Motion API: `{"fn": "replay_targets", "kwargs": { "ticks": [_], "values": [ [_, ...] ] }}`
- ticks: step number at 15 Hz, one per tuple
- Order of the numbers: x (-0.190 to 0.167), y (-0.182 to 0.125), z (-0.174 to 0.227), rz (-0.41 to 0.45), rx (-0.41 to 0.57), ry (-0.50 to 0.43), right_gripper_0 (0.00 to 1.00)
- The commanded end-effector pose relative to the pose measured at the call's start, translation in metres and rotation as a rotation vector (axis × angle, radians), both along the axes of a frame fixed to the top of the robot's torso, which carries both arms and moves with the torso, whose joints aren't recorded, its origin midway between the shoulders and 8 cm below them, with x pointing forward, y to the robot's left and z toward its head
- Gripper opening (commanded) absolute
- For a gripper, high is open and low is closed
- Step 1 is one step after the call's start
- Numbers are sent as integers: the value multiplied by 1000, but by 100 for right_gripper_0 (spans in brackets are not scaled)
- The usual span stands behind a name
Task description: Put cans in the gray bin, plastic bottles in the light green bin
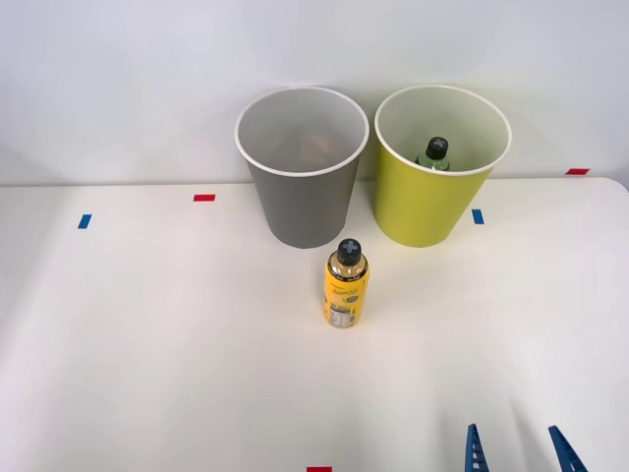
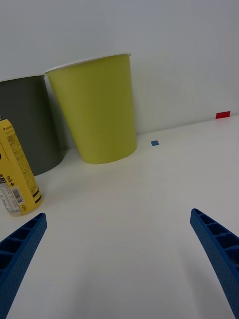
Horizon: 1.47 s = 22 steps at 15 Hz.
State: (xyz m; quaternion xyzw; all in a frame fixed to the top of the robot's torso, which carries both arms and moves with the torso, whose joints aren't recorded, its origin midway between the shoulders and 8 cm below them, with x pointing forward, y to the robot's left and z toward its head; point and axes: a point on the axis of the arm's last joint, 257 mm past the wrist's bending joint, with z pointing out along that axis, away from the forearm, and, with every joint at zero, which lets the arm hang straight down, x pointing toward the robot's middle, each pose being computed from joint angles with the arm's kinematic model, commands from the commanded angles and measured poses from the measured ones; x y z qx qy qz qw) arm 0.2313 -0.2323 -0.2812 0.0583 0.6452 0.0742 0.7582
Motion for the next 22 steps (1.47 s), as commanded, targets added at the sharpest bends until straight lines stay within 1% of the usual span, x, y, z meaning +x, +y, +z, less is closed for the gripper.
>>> {"fn": "replay_targets", "kwargs": {
  "ticks": [1, 22],
  "values": [
    [0, 0, 0, 0, 0, 0, 100],
    [0, 0, 0, 0, 0, 0, 100]
  ]
}}
